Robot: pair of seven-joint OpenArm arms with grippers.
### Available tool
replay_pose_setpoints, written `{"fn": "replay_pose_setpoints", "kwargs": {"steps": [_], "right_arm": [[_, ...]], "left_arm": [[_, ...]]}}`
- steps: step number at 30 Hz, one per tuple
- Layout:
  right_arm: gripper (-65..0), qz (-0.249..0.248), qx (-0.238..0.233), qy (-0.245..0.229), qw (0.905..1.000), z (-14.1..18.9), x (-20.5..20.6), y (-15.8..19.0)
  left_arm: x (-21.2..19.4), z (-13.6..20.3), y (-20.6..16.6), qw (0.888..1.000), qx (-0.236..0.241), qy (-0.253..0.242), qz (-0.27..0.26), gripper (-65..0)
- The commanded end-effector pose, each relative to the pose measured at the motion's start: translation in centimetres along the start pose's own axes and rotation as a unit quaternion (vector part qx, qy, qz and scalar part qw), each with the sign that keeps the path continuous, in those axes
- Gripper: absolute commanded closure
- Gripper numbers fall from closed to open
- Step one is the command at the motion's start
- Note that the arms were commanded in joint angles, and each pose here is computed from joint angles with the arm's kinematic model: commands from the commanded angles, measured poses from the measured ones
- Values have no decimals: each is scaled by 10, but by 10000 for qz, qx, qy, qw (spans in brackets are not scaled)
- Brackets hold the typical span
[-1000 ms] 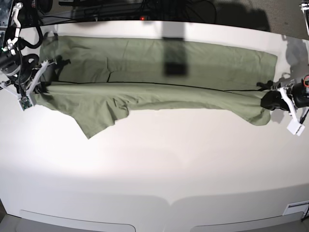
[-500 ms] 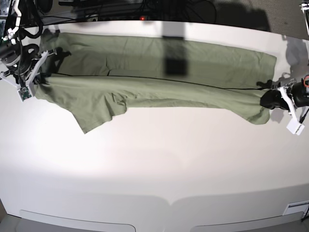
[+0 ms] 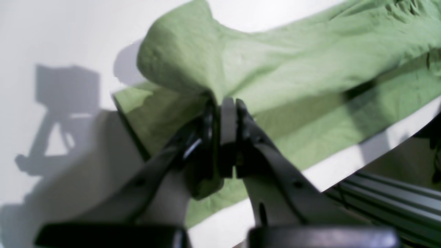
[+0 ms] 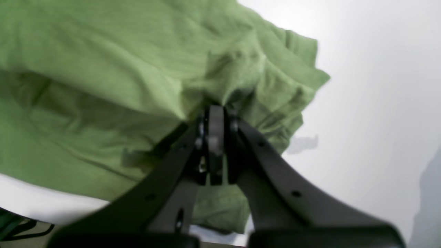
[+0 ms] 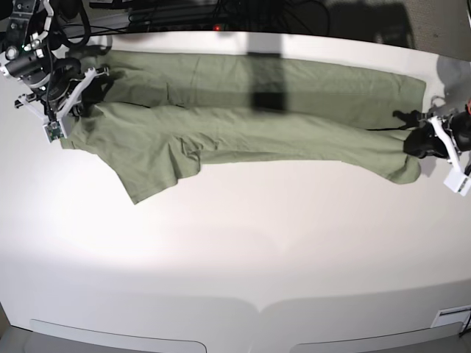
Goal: Fold the T-shirt properly
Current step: 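Lower the folded hem and open both grippers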
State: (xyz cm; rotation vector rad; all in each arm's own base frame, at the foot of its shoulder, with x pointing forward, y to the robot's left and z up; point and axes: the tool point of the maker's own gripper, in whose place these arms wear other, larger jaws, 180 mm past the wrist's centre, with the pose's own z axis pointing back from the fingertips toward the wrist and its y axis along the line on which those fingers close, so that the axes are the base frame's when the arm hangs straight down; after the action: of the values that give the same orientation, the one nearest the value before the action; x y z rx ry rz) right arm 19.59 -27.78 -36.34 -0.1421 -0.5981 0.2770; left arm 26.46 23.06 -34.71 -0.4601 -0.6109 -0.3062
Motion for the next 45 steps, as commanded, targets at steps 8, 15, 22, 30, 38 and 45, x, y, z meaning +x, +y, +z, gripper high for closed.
{"fn": "replay_pose_setpoints", "kwargs": {"steps": [8, 15, 22, 30, 38, 45], "right_arm": [[0, 50, -75, 51, 9999, 5, 1, -6], [0, 45, -79, 325, 9994, 5, -8, -6], [-43, 39, -80, 762, 9971, 6, -24, -6], [-208, 33, -76, 893, 9960, 7, -29, -6], [-208, 30, -76, 887, 9960, 7, -29, -6], [-208, -463, 843, -123, 9953, 6, 11, 26]], "left_arm": [[0, 7, 9, 9997, 215, 20, -121, 0], [-11, 7, 8, 9996, 216, 141, -71, 0], [-11, 7, 8, 9996, 218, 146, -72, 0], [-24, 9, 25, 9960, 680, 525, -253, 0], [-15, 8, 25, 9969, 690, 268, -277, -142], [-9, 8, 25, 9971, 689, 107, -291, -160]]}}
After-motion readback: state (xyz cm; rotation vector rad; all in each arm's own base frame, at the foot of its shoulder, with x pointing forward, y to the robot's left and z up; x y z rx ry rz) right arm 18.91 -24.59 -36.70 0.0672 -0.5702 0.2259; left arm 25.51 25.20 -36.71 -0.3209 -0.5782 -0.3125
